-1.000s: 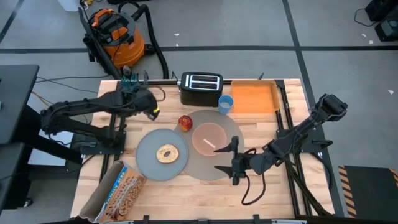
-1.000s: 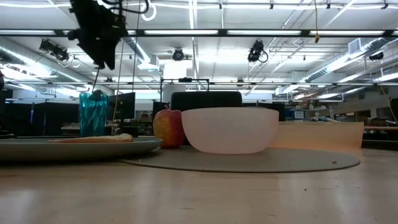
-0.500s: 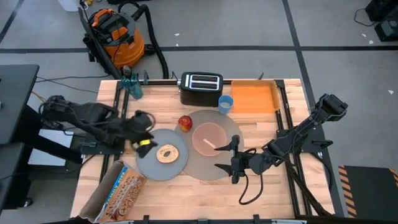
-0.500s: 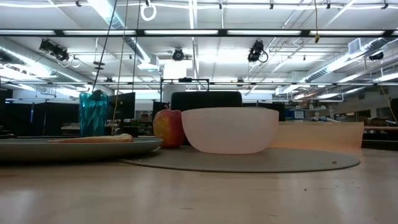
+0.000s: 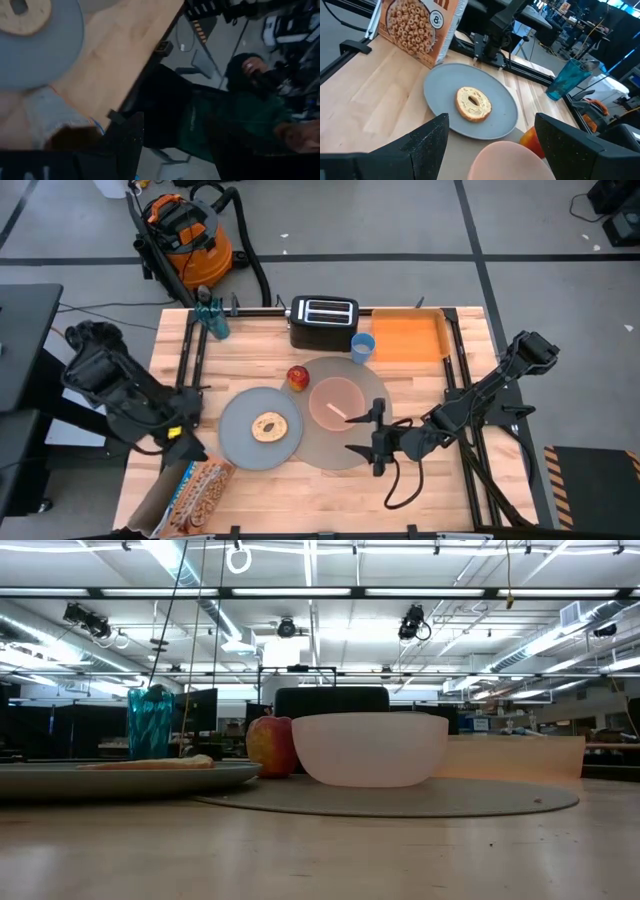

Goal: Arrange a breakfast setting
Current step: Pour the cereal from the cereal box into the orange bowl

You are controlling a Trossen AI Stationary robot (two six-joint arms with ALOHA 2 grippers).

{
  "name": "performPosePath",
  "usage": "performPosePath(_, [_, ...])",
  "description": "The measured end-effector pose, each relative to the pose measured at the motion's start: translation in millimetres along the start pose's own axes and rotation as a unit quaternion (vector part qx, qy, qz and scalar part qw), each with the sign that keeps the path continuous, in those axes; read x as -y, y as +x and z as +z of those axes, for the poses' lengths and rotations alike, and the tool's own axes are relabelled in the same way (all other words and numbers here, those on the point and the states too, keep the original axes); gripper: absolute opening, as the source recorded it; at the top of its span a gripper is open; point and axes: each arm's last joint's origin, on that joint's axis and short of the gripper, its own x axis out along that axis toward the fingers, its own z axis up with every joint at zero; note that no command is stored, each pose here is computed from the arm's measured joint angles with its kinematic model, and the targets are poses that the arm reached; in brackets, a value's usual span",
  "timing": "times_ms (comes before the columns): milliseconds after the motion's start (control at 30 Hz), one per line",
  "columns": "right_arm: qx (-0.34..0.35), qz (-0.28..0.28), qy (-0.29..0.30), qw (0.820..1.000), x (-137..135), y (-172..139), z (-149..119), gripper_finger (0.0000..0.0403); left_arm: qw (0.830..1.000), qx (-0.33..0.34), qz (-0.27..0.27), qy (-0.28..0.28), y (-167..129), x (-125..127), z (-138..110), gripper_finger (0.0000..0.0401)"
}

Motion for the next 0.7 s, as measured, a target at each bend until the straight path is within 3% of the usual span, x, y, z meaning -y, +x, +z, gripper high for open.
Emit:
performPosePath(167, [0.000, -0.001, 0.000, 1.000, 1, 1, 0, 0.0302, 0.999, -0.021, 0.020, -0.039, -16, -3, -8, 0.0212])
performPosePath(433, [-0.007, -0.021, 0.024, 0.999, 12, 9, -2, 0.0302, 0.981, -0.066, 0.123, -0.133, -38, -21, -17, 0.0212])
performPosePath(700, [0.010, 0.001, 0.057, 0.998, 20, 16, 1, 0.0302, 0.965, -0.108, 0.206, -0.125, -5, -29, -34, 0.0212])
